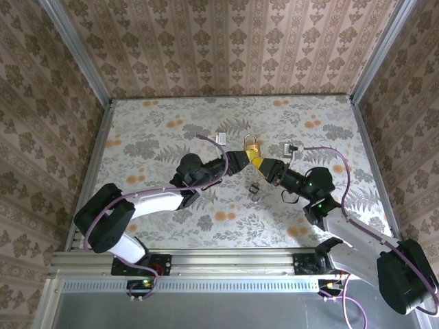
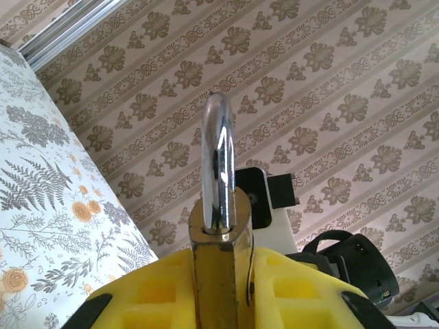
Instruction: Unlock with the key
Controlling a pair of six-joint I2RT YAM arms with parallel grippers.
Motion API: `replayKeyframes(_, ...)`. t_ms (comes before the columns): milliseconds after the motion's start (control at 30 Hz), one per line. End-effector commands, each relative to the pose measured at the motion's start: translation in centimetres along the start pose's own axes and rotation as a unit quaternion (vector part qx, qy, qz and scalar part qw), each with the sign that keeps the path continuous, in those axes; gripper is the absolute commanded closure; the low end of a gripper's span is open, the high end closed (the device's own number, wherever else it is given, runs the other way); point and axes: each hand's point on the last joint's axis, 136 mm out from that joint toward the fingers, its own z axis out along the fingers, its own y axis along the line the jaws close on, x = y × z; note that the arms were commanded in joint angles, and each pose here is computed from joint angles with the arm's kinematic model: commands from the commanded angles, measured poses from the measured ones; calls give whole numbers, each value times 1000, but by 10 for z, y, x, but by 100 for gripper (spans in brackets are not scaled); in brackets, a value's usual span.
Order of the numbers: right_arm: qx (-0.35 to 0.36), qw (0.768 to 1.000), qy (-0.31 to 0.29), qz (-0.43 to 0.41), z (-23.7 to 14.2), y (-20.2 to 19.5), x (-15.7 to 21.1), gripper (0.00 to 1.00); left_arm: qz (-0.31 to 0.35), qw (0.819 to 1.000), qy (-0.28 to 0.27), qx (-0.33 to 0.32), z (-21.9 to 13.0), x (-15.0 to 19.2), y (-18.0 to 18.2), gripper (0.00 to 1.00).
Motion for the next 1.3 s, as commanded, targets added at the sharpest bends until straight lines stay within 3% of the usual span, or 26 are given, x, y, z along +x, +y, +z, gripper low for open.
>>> replayKeyframes(0, -33, 999, -24, -17, 5, 20, -13, 80, 20, 998, -31, 50, -2, -14, -28, 100)
replayKeyframes(333, -67, 997, -48, 9, 14, 29, -27, 100, 47, 995, -40, 79, -7, -19, -48, 100)
replayKeyframes(533, -134, 988, -61, 49, 32, 59, -50, 100, 140, 978, -59, 143, -13, -39, -103, 100)
replayKeyframes(900, -247, 961, -49, 110, 72, 152, -103, 100, 277, 921, -66, 267, -22, -91, -205, 100)
replayKeyframes(1000, -249, 960, -36, 119, 89, 152, -111, 100, 283, 915, -65, 279, -18, -104, -216, 100)
replayKeyframes(1100, -238, 962, -27, 130, 97, 141, -112, 100, 273, 922, -66, 266, -14, -111, -204, 100)
replayKeyframes(1133, -228, 964, -24, 135, 99, 133, -111, 92, 263, 928, -67, 253, -13, -113, -195, 100)
replayKeyframes(1200, -182, 973, -7, 145, 100, 105, -104, 64, 232, 945, -73, 218, -15, -118, -168, 100)
replayKeyframes(1267, -99, 985, 0, 143, 88, 68, -93, 51, 207, 960, -65, 176, -21, -120, -140, 100)
